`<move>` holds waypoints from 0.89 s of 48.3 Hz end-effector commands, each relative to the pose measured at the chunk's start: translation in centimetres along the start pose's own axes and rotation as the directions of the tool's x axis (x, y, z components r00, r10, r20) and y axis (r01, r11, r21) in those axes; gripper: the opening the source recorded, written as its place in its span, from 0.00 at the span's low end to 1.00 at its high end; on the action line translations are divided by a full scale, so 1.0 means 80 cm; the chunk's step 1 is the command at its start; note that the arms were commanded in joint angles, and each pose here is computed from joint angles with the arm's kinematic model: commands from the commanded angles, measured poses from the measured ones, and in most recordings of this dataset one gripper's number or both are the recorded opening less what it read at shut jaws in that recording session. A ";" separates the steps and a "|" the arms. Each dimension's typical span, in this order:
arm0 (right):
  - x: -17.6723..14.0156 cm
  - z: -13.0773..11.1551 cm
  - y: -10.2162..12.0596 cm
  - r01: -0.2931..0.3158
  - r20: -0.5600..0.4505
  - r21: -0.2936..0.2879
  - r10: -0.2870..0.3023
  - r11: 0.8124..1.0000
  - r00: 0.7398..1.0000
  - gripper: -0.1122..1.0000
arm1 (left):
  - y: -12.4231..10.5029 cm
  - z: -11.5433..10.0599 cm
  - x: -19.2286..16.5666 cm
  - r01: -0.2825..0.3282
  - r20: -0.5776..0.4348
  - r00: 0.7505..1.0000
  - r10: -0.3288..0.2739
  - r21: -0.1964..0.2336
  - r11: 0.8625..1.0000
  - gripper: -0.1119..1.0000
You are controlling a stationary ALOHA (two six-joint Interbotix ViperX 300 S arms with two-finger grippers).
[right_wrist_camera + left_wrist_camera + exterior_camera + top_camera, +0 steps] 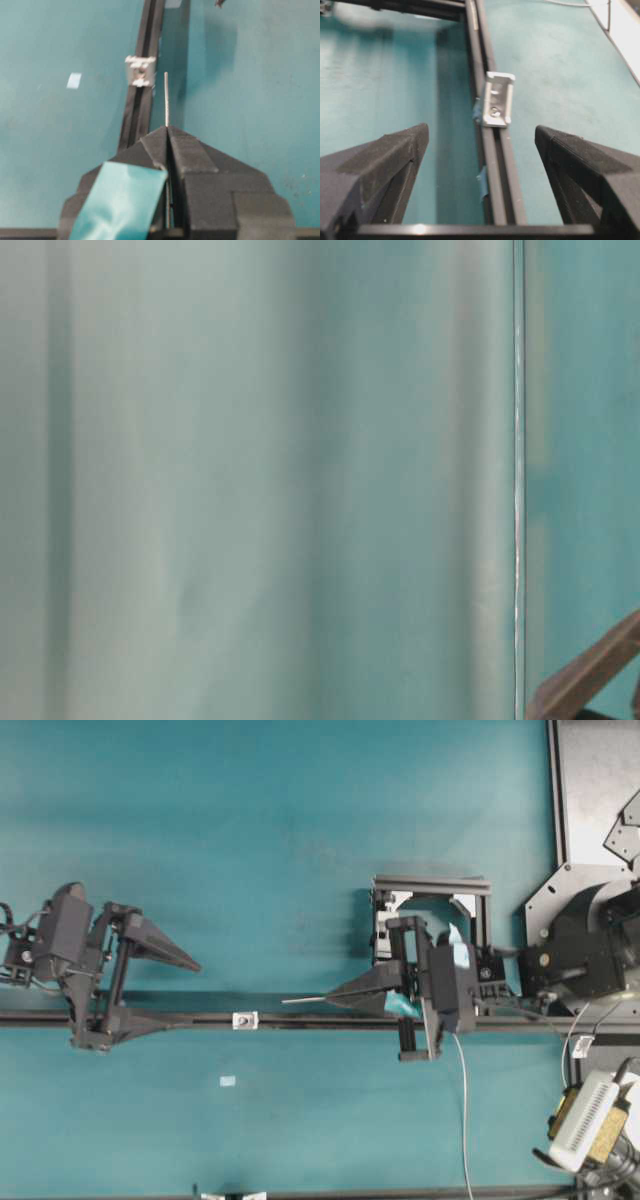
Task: Insert the wire into the hole on the right side and pull it with the left arm.
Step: 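Carry the wire end with the right gripper toward the white bracket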
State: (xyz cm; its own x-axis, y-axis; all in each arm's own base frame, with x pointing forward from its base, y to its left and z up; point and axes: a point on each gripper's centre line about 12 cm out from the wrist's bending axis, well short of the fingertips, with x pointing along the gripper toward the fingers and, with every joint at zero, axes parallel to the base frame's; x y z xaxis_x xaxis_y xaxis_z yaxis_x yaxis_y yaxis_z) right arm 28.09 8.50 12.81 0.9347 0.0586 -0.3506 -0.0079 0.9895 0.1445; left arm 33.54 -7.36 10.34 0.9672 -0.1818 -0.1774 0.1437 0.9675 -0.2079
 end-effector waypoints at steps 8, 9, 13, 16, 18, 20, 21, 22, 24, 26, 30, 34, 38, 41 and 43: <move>0.005 -0.006 0.030 0.027 0.039 -0.028 -0.025 0.999 0.999 0.12 | -0.018 -0.007 0.030 0.042 0.025 0.999 -0.042 0.007 0.999 0.74; 0.006 -0.007 0.032 0.027 0.041 -0.032 -0.025 0.999 0.999 0.12 | -0.018 -0.007 0.032 0.043 0.028 0.999 -0.043 0.007 0.999 0.74; 0.010 -0.012 0.036 0.026 0.040 -0.043 -0.024 0.999 0.999 0.12 | -0.017 -0.010 0.037 0.044 0.036 0.998 -0.044 0.009 0.999 0.74; 0.012 -0.015 0.038 0.027 0.041 -0.053 -0.025 0.998 0.999 0.12 | -0.017 -0.011 0.039 0.045 0.043 0.998 -0.046 0.013 0.999 0.74; 0.015 -0.017 0.038 0.031 0.045 -0.056 -0.029 0.998 0.999 0.12 | -0.017 -0.012 0.039 0.046 0.048 0.998 -0.047 0.013 0.999 0.74; 0.016 -0.019 0.039 0.034 0.048 -0.060 -0.032 0.998 0.998 0.12 | -0.018 -0.012 0.039 0.048 0.049 0.998 -0.048 0.015 0.999 0.74; 0.018 -0.019 0.039 0.037 0.051 -0.062 -0.033 0.997 0.998 0.12 | -0.018 -0.012 0.038 0.048 0.051 0.998 -0.049 0.015 0.999 0.74; 0.019 -0.020 0.040 0.038 0.054 -0.063 -0.035 0.997 0.998 0.12 | -0.018 -0.012 0.038 0.048 0.051 0.998 -0.049 0.016 0.999 0.74; 0.021 -0.021 0.040 0.041 0.056 -0.068 -0.037 0.997 0.998 0.12 | -0.018 -0.010 0.038 0.047 0.054 0.997 -0.048 0.017 0.999 0.74; 0.023 -0.023 0.039 0.047 0.059 -0.070 -0.043 0.996 0.997 0.12 | -0.018 -0.011 0.039 0.048 0.052 0.997 -0.049 0.019 0.999 0.74; 0.024 -0.025 0.038 0.059 0.065 -0.070 -0.055 0.996 0.996 0.12 | -0.018 -0.010 0.040 0.049 0.056 0.997 -0.050 0.019 0.999 0.74; 0.025 -0.026 0.036 0.073 0.070 -0.066 -0.068 0.995 0.995 0.12 | -0.019 -0.010 0.041 0.050 0.056 0.997 -0.051 0.021 0.999 0.74; 0.026 -0.028 0.034 0.081 0.070 -0.066 -0.076 0.995 0.995 0.12 | -0.020 -0.011 0.041 0.052 0.056 0.997 -0.053 0.021 0.998 0.74; 0.027 -0.028 0.035 0.083 0.073 -0.067 -0.078 0.994 0.994 0.12 | -0.020 -0.011 0.041 0.052 0.056 0.997 -0.053 0.021 0.998 0.74; 0.028 -0.028 0.034 0.086 0.076 -0.068 -0.081 0.994 0.994 0.12 | -0.020 -0.011 0.041 0.052 0.056 0.997 -0.053 0.021 0.998 0.74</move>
State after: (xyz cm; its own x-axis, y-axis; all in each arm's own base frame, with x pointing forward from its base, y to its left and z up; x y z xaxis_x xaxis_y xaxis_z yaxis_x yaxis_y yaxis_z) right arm 28.99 11.31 9.66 0.9461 -0.0332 -0.3222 0.0478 0.9981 0.0377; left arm 36.02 -9.34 8.42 0.9652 -0.2171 -0.1456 0.1871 0.9627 -0.1955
